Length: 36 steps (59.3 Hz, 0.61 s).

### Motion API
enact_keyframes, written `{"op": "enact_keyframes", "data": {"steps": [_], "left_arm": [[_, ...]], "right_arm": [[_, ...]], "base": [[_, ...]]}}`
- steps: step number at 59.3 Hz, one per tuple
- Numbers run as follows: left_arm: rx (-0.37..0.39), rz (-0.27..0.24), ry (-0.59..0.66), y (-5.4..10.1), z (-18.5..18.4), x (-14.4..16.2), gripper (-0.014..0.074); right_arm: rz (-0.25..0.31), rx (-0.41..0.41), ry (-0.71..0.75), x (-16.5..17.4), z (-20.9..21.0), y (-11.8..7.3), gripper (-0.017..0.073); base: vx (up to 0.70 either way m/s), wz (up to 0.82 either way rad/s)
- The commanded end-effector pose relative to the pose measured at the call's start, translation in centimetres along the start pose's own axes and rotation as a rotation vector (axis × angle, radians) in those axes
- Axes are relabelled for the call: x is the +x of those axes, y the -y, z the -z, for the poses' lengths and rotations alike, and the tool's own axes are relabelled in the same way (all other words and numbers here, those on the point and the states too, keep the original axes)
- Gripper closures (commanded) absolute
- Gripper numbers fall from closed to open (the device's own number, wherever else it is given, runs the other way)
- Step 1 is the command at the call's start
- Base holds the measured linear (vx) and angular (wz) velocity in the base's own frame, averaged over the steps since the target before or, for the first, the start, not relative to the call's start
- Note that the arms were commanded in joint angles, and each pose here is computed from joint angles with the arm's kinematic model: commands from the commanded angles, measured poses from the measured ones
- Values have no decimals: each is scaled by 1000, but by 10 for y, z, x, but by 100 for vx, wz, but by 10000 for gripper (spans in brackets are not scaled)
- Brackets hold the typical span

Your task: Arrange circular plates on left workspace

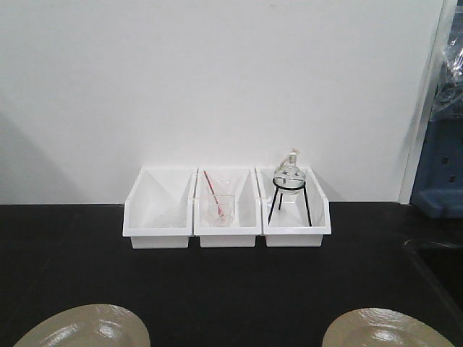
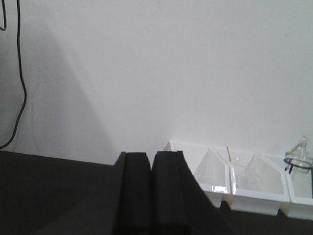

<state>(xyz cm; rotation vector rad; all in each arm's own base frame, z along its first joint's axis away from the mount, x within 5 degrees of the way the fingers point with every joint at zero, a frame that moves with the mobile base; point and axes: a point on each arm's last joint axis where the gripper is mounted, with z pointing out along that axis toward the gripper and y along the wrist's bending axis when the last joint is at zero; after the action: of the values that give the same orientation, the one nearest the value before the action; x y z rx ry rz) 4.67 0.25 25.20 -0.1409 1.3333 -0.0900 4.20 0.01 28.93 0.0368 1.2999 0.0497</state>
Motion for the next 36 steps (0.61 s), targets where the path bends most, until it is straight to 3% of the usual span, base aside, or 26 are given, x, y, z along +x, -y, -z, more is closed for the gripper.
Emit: {"op": "enact_keyframes", "data": {"steps": [1, 16, 36], "left_arm": [[25, 37, 91, 7, -1, -39, 592], [11, 37, 11, 15, -48, -87, 592], [-15, 36, -126, 18, -138, -103, 592]], "right_arm": [[72, 5, 67, -40, -12, -2, 564], [77, 4, -54, -84, -81, -4, 564], [62, 9, -232, -65, -152, -3, 564]], "base": [[0, 0], [0, 0], [0, 0]]}}
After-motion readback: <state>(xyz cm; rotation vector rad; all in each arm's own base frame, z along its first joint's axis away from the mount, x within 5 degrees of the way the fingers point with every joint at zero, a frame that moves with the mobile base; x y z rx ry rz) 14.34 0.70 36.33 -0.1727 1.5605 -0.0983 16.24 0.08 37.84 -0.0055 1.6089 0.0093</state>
